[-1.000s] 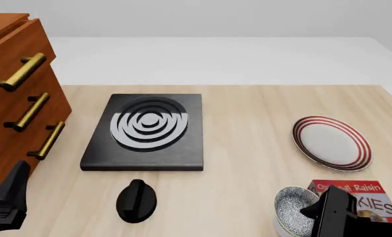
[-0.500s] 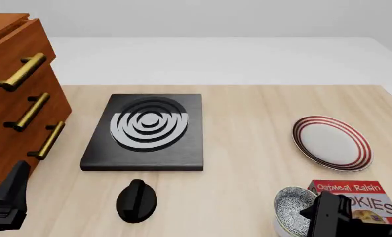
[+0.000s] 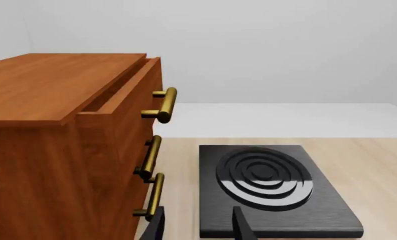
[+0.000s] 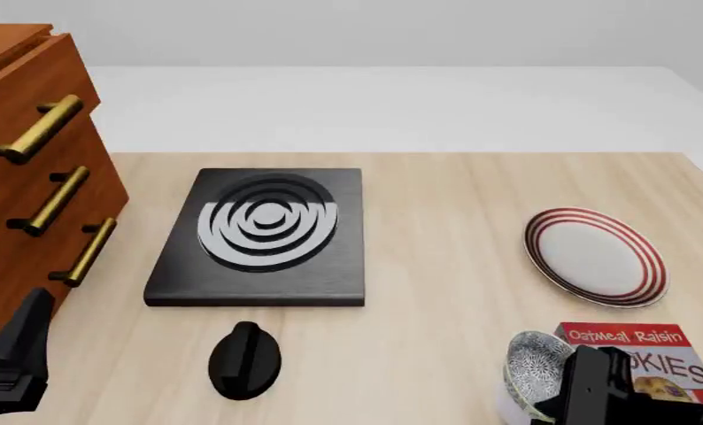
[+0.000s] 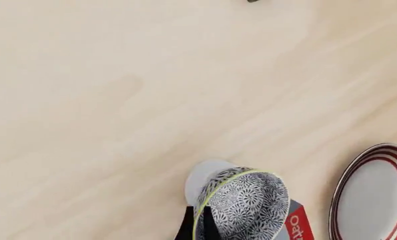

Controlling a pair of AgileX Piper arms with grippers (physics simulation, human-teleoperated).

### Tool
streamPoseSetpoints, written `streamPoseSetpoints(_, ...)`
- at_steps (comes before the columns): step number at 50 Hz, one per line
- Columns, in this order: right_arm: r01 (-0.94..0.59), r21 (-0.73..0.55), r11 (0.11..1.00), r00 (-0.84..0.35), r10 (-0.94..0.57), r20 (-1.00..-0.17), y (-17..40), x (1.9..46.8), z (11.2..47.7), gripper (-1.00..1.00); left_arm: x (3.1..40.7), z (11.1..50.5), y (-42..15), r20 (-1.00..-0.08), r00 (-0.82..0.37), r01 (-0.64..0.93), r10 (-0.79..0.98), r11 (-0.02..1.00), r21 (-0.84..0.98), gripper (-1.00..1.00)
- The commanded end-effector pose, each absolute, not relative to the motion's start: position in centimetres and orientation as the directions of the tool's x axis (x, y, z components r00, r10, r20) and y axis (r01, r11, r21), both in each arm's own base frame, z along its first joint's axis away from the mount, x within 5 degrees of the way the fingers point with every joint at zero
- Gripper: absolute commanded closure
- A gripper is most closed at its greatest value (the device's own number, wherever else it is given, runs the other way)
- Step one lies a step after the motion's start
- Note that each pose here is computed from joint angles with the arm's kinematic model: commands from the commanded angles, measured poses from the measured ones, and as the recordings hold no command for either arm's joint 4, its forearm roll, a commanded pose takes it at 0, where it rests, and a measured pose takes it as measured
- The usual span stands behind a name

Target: Pick the akita bowl on the ramekin and place it on the plate.

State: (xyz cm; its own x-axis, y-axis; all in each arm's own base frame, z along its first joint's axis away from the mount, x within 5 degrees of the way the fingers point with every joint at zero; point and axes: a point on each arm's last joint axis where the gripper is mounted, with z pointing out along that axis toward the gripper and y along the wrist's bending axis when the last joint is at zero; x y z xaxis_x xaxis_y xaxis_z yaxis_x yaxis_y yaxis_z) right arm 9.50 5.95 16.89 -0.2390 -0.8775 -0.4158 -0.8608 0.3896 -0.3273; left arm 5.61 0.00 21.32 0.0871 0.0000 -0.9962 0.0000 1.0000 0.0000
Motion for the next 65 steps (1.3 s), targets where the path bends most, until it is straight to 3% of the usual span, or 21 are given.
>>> streamPoseSetpoints(1, -0.855, -0.370, 0.364, -0.197, -0.887, -0.418, 5.3, 8.9, 17.9, 1.00, 5.6, 21.3, 0.0, -0.996, 0.087, 0.000, 0.000, 1.000, 0.000, -1.00)
streamPoseSetpoints(37, -0.835, -0.448, 0.318, -0.130, -0.906, -0.403, 4.3, 8.3, 21.9, 1.00, 5.6, 21.3, 0.0, -0.996, 0.087, 0.000, 0.000, 1.000, 0.000, -1.00)
streamPoseSetpoints(65, -0.757, -0.497, 0.424, -0.196, -0.873, -0.446, 4.3, 11.2, 23.6, 1.00, 5.6, 21.3, 0.0, -0.996, 0.087, 0.000, 0.000, 1.000, 0.000, -1.00)
